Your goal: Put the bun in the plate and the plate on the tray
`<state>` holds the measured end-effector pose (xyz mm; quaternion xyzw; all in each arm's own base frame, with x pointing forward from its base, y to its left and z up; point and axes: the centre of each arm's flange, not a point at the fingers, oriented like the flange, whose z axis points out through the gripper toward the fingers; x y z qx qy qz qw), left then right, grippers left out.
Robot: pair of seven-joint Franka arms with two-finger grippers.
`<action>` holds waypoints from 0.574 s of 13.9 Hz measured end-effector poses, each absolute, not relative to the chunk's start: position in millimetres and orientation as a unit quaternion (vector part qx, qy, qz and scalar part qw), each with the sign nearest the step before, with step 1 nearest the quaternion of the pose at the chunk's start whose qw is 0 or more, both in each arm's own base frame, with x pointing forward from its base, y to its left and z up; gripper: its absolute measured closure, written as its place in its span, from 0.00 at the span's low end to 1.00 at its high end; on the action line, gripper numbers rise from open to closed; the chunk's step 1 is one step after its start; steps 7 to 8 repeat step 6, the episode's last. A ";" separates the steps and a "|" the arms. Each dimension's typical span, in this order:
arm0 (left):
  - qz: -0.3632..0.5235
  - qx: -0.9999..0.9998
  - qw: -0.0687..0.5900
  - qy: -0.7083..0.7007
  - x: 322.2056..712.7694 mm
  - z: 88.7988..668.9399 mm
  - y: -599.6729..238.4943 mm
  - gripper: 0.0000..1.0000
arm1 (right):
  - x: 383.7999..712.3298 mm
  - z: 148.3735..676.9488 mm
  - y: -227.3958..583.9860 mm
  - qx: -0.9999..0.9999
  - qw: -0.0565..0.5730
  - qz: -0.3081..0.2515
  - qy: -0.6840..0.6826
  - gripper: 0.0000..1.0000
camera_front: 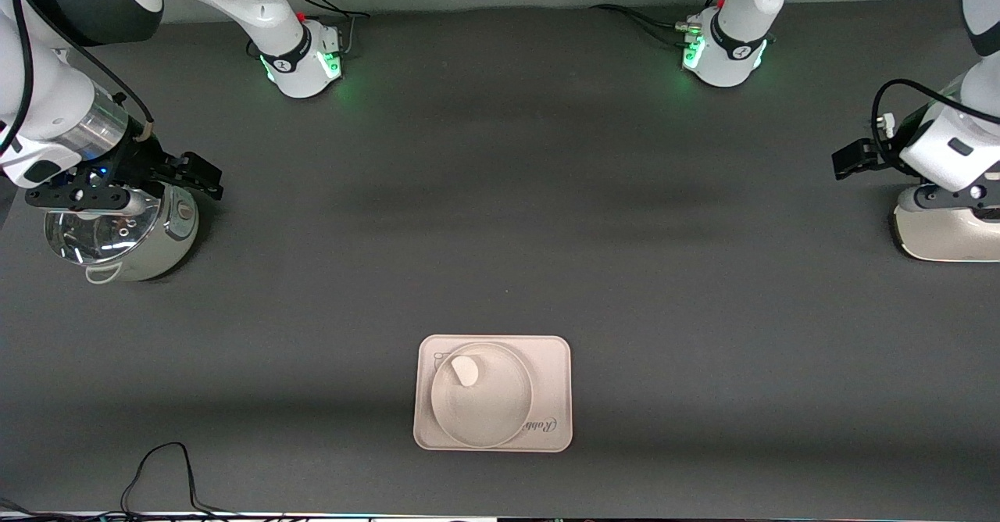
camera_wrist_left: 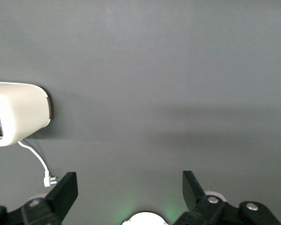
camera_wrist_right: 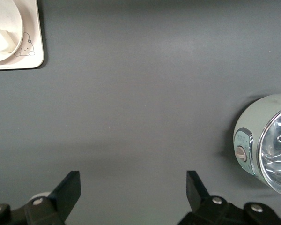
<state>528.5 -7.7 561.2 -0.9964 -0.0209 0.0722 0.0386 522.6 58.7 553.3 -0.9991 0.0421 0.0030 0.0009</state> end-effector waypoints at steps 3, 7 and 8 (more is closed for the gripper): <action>0.068 -0.997 0.037 -0.027 528.7 566.1 -1.4 0.00 | 522.6 552.6 58.7 -0.999 0.001 0.004 0.042 0.00; 0.063 -0.997 0.037 -0.027 529.4 571.0 -1.2 0.00 | 523.3 551.4 59.0 -0.999 0.001 0.004 0.042 0.00; 0.063 -0.997 0.037 -0.027 529.4 571.0 -1.2 0.00 | 523.3 551.4 59.0 -0.999 0.001 0.004 0.042 0.00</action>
